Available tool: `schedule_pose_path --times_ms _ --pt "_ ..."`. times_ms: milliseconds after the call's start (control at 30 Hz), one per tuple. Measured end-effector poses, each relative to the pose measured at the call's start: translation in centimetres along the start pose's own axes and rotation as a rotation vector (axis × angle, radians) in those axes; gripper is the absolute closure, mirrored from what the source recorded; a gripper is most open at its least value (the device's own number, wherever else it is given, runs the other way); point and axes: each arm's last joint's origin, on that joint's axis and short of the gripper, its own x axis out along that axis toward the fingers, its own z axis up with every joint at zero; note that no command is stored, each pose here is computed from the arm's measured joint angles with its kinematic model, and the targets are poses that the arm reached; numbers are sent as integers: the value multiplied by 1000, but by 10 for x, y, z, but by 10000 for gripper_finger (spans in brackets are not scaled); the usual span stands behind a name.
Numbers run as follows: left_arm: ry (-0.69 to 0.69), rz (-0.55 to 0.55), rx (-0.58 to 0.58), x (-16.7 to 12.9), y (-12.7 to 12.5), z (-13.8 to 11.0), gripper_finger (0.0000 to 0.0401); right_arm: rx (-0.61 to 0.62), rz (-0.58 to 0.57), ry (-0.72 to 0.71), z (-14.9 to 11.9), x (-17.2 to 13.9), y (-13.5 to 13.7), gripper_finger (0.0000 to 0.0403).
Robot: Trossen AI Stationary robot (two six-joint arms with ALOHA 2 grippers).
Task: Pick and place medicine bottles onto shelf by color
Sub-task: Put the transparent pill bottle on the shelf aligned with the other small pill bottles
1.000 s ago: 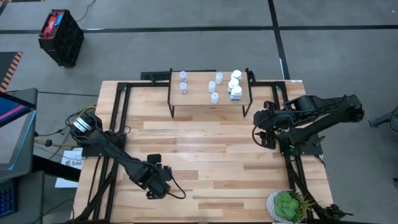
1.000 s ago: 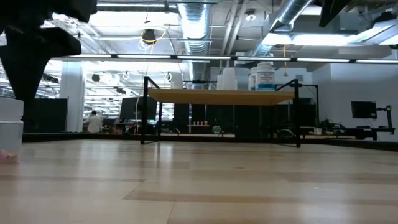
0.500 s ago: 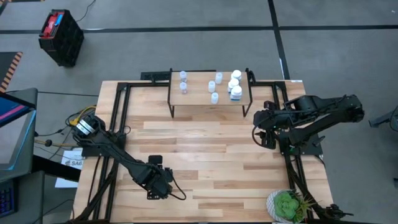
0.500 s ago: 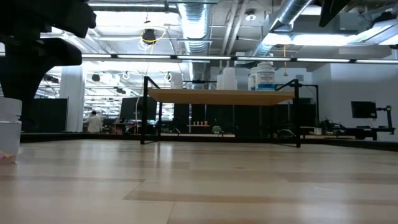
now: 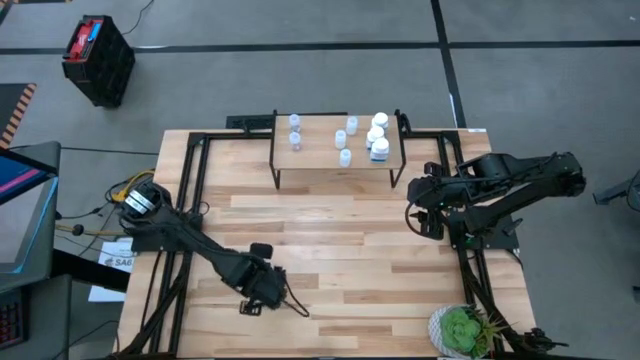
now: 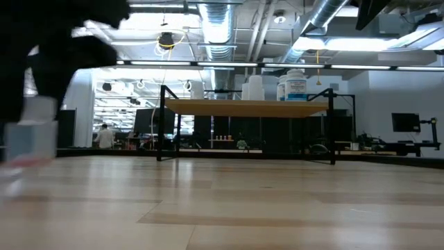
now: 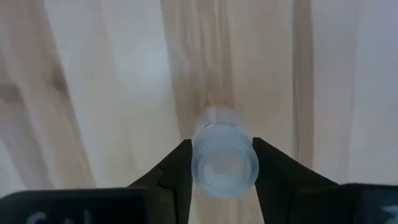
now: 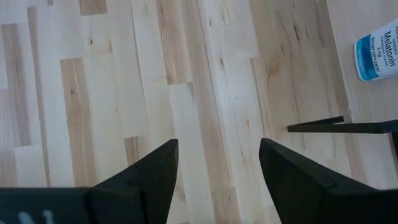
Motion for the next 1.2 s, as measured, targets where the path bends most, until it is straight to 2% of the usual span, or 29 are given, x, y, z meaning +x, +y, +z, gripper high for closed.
schedule_pose_path --times_ms 100,200,300,400,533,700,867,1033,1200 --pt "22 -12 78 -13 16 12 294 -2 -1 3 0 0 0 155" --pt "30 5 126 -31 42 27 282 -3 -3 9 -1 0 0 155" --pt "17 29 142 -50 79 44 275 -3 -3 10 -1 0 0 155" --pt "-37 38 148 -71 121 59 285 -9 -5 17 -2 0 -1 155" --pt "-124 59 117 -103 180 68 292 -19 -14 44 -4 0 -1 155" --pt "-173 102 60 -134 243 59 279 -27 -26 81 -8 0 -3 155" --pt "-189 92 27 -139 288 44 283 -33 -30 94 -9 -1 -3 155" --pt "-222 98 2 -139 316 33 292 -33 -30 94 -9 0 -3 155" --pt "-205 107 11 -137 327 28 279 -29 -29 90 -9 -1 -3 155"
